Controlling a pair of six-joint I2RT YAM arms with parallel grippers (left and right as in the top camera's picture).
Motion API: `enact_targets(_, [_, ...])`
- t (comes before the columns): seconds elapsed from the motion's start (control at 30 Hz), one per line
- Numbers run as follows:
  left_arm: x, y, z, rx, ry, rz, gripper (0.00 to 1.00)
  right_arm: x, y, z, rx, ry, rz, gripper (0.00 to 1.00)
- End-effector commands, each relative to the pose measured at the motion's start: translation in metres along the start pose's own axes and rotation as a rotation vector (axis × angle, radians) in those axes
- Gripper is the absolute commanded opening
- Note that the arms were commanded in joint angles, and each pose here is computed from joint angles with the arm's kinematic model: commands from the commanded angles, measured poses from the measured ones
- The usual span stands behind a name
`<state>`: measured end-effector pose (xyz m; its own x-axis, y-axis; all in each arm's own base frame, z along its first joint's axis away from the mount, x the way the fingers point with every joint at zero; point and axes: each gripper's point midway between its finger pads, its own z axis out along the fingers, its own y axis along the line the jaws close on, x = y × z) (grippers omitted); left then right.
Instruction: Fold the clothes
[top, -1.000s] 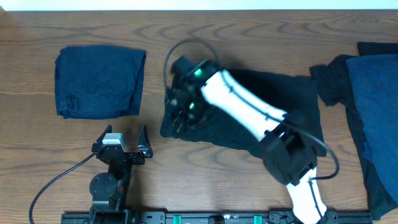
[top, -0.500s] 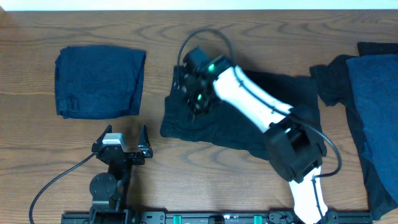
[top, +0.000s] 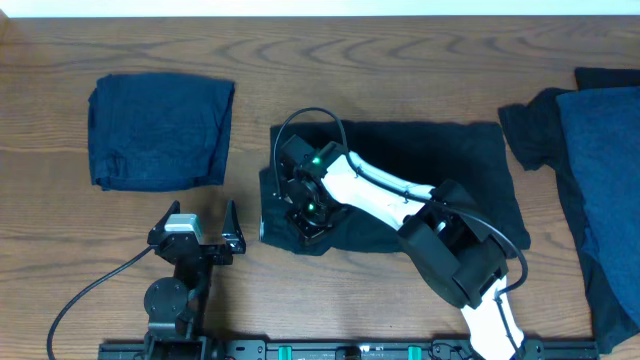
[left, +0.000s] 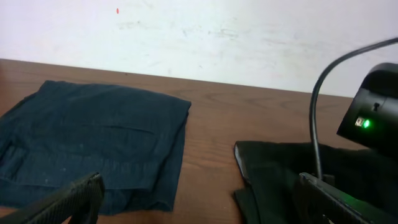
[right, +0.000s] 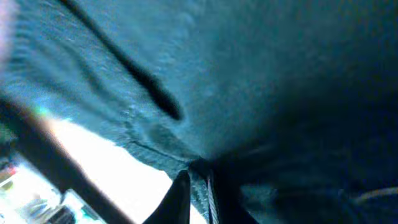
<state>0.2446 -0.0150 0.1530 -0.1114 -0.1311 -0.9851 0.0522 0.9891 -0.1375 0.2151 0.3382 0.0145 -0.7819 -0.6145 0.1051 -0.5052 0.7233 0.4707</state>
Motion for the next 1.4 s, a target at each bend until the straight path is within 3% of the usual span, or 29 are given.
enact_targets(0.0, [0.015, -0.001, 0.001, 0.011, 0.046, 0.016, 0.98, -0.026, 0.02, -0.061, -0.09, -0.131, -0.104, 0.18])
enact_targets(0.27, [0.015, -0.001, 0.001, 0.011, 0.046, 0.016, 0.98, -0.027, -0.007, -0.181, -0.001, -0.341, -0.042, 0.3])
enact_targets(0.47, [0.015, -0.001, 0.001, 0.011, 0.046, 0.016, 0.98, 0.026, -0.084, -0.231, 0.288, -0.342, 0.271, 0.3])
enact_targets(0.6, [0.015, -0.001, 0.001, 0.011, 0.046, 0.016, 0.98, 0.058, -0.126, -0.259, 0.377, -0.364, 0.489, 0.22])
enact_targets(0.77, [0.015, -0.001, 0.001, 0.011, 0.046, 0.016, 0.98, 0.072, -0.15, -0.264, 0.36, -0.357, 0.582, 0.13])
enact_targets(1.07, [0.014, -0.001, 0.001, 0.011, 0.043, 0.017, 0.98, 0.088, -0.173, -0.257, 0.426, -0.313, 0.634, 0.19])
enact_targets(1.27, [-0.02, -0.007, 0.0, 0.032, -0.098, 0.038, 0.98, 0.094, -0.177, -0.251, 0.423, -0.287, 0.646, 0.15])
enact_targets(1.37, [-0.055, -0.037, -0.011, 0.197, -0.219, 0.059, 0.98, 0.096, -0.18, -0.252, 0.423, -0.283, 0.643, 0.14])
